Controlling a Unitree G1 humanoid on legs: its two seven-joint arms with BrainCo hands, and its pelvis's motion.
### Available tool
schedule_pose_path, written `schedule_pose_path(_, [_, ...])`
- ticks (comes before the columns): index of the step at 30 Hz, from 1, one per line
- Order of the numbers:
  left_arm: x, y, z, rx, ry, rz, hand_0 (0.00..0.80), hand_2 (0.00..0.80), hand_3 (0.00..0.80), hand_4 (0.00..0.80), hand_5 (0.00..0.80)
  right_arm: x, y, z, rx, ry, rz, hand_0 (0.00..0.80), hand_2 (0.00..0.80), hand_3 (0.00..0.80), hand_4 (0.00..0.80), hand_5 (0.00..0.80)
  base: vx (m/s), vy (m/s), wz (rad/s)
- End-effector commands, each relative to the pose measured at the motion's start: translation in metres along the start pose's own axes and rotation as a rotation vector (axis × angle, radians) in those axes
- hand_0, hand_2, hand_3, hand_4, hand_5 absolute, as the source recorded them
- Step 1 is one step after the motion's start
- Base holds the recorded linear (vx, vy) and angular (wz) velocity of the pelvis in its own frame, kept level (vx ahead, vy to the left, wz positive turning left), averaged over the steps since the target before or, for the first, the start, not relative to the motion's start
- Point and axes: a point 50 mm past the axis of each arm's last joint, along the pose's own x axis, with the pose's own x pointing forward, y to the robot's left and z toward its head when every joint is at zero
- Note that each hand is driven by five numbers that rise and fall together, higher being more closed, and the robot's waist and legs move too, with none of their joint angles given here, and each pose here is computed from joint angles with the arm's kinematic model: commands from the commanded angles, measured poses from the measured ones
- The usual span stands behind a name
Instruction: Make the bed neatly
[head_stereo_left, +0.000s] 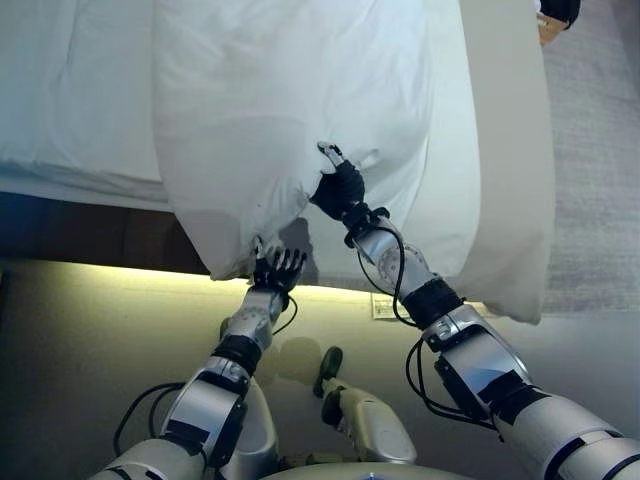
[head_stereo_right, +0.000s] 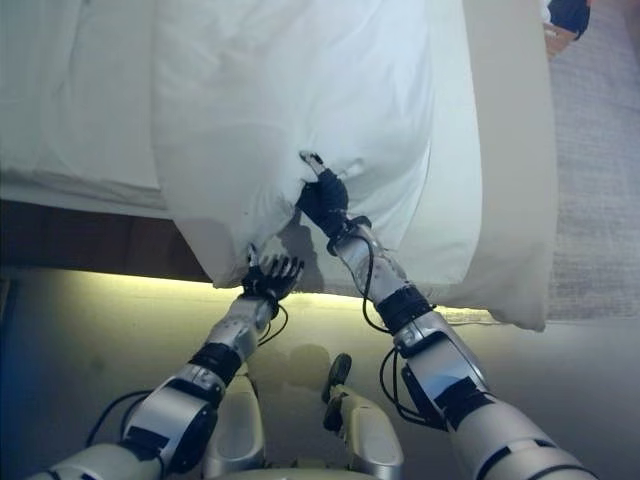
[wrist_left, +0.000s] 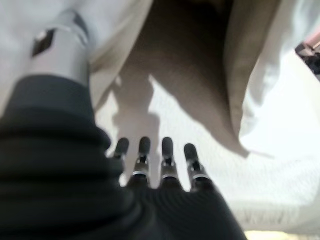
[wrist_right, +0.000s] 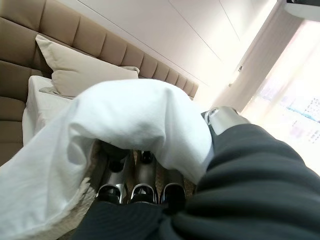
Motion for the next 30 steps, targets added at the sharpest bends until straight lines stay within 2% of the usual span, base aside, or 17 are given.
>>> schedule_pose_path(1, [0.003, -0.046, -0.036, -0.015, 0.082, -0.183, 0.0, 0.0, 0.0, 0.0, 0.0, 0.004, 0.069, -0.011, 0.007, 0.017, 0.333, 0.8, 0.8, 0.8, 0.8, 0.8, 0.0, 0.081, -0.08])
schedule_pose_path(11, [-0.002, -0.098, -0.028, -0.067, 0.026, -0.387, 0.0, 0.0, 0.0, 0.0, 0.0, -0.007, 0.064, -0.025, -0.002, 0.084, 0.337, 0.8, 0.8, 0.8, 0.8, 0.8, 0.011, 0.071, -0.06])
schedule_pose_path(16, [-0.005, -0.112, -0.016, -0.097, -0.031, -0.44, 0.0, 0.0, 0.0, 0.0, 0.0, -0.011, 0.055, -0.025, -0.009, 0.085, 0.309, 0.8, 0.8, 0.8, 0.8, 0.8, 0.002, 0.008, 0.0])
schedule_pose_path(22, [-0.012, -0.12, -0.008, -0.165, -0.12, -0.506, 0.0, 0.0, 0.0, 0.0, 0.0, -0.015, 0.045, -0.021, 0.0, 0.051, 0.272, 0.8, 0.8, 0.8, 0.8, 0.8, 0.0, 0.0, 0.0])
schedule_pose_path(30, [-0.016, -0.111, -0.002, -0.216, -0.192, -0.527, 0.0, 0.0, 0.0, 0.0, 0.0, -0.019, 0.023, -0.011, 0.049, -0.036, 0.184, 0.8, 0.8, 0.8, 0.8, 0.8, 0.042, -0.088, 0.09])
